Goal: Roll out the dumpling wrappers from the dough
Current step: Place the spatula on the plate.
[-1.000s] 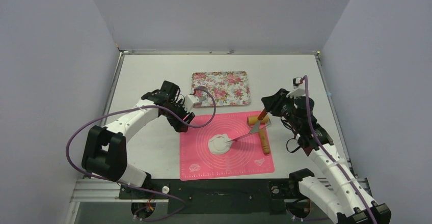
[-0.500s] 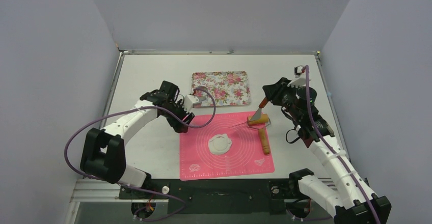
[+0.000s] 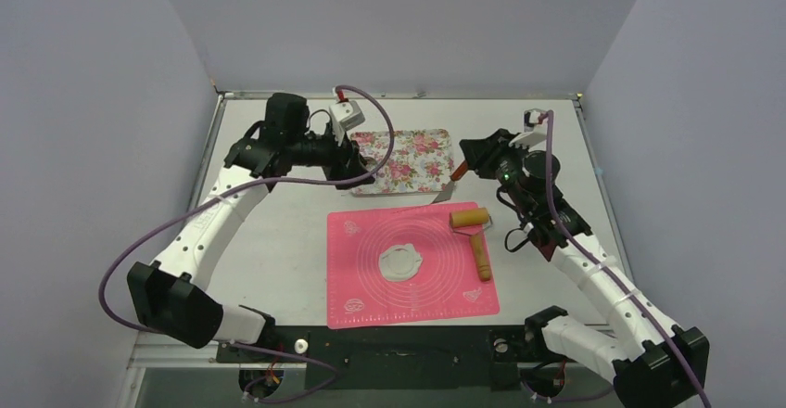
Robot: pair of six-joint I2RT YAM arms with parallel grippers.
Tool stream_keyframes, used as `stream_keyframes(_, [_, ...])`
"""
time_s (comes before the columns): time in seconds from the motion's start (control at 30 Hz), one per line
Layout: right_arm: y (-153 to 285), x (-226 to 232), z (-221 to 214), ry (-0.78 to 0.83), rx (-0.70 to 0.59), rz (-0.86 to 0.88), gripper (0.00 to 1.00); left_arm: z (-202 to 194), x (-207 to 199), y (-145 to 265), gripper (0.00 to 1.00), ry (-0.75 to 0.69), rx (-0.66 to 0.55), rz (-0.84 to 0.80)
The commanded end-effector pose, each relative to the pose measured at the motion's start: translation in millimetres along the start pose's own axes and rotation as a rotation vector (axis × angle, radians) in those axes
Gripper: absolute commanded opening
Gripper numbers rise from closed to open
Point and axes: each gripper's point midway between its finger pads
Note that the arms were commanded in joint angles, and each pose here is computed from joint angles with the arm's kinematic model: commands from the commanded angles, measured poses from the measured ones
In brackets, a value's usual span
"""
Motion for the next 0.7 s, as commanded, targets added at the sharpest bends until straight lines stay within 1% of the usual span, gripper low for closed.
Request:
stream_keyframes(0.0, [-2,62,52,-0.106,-0.197,0.135,0.0,92,-33,16,0.52,0.028,-0.263,-0.095])
stream_keyframes(0.03, [-2,72,51,-0.146,-0.203,0.166,0.0,96,-38,12,0.52,0.048,-0.266,-0.099])
stream_keyframes(0.13, [-10,85,40,-0.224,-0.197,0.197,0.0,97,-46,-3,0.52,0.018,-0.241,-0.08])
stream_keyframes(0.23, [-14,103,37,-0.292,-0.199,0.261,0.0,101,-60,-20,0.52,-0.085,-0.198,-0.056])
stream_keyframes(0.33, [-19,118,24,-0.311,-0.17,0.301,0.0,106,-68,-26,0.52,-0.125,-0.191,-0.068])
stream_keyframes(0.5, [-16,131,19,-0.329,-0.166,0.334,0.0,89,-61,-41,0.52,-0.195,-0.15,-0.051])
stream_keyframes(0.6, [-15,134,17,-0.344,-0.167,0.35,0.0,73,-56,-53,0.52,-0.193,-0.129,-0.056])
stream_keyframes(0.67, [-14,136,15,-0.358,-0.163,0.361,0.0,73,-56,-59,0.52,-0.188,-0.135,-0.07])
Point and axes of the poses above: each gripper's point midway between its finger pads, its own y axis back along the fingers, its own x axis along the line the jaws close on, z = x × y, and after that the axes turned 5 degrees about -y, right-handed
